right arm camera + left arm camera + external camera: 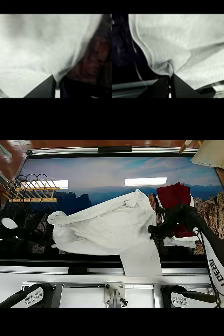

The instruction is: Fold the shirts.

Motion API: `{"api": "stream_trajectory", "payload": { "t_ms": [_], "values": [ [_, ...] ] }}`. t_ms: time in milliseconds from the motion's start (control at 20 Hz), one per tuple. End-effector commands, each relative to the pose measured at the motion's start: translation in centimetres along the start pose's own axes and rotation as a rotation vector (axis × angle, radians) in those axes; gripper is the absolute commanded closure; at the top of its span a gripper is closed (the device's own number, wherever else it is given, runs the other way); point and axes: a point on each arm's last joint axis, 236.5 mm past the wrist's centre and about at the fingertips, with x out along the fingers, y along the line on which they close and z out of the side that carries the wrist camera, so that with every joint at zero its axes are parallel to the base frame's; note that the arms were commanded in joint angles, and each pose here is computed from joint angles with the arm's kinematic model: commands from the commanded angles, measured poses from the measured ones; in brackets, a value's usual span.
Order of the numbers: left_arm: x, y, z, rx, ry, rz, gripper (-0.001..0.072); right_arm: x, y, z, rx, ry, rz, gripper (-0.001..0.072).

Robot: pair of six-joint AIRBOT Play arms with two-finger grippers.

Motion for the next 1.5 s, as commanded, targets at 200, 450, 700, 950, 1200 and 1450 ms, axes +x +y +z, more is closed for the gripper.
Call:
{"api": "stream_trajectory", "payload": {
  "t_ms": [200,450,700,950,1200,1450],
  "values": [
    [-45.1,-15.4,9.0,0.333,-1.402,0.080,0.0668,-38.4,10.1,5.0,-0.433,-1.082,-0.186,0.0627],
    [-62.2,-23.8,-9.3,0.495,-1.960,0.041,0.0668,-62.9,16.8,-13.8,-0.552,-1.898,-0.251,0.0627],
    [-60.6,-23.2,-14.4,0.526,-1.925,0.172,0.0668,-61.2,16.4,-19.7,-0.543,-1.853,-0.237,0.0627],
    [-55.2,-18.6,-10.8,0.452,-1.663,0.342,0.0668,-56.6,15.3,-16.5,-0.491,-1.633,-0.198,0.0627],
    [-47.0,-13.5,-4.1,0.369,-1.410,0.370,0.0668,-43.5,12.8,-8.3,-0.385,-1.031,-0.113,0.0626],
    [-28.3,-4.8,4.5,0.230,-0.913,0.331,0.0669,-27.3,10.4,3.7,-0.196,-0.645,0.062,0.0626]
  ]
}}
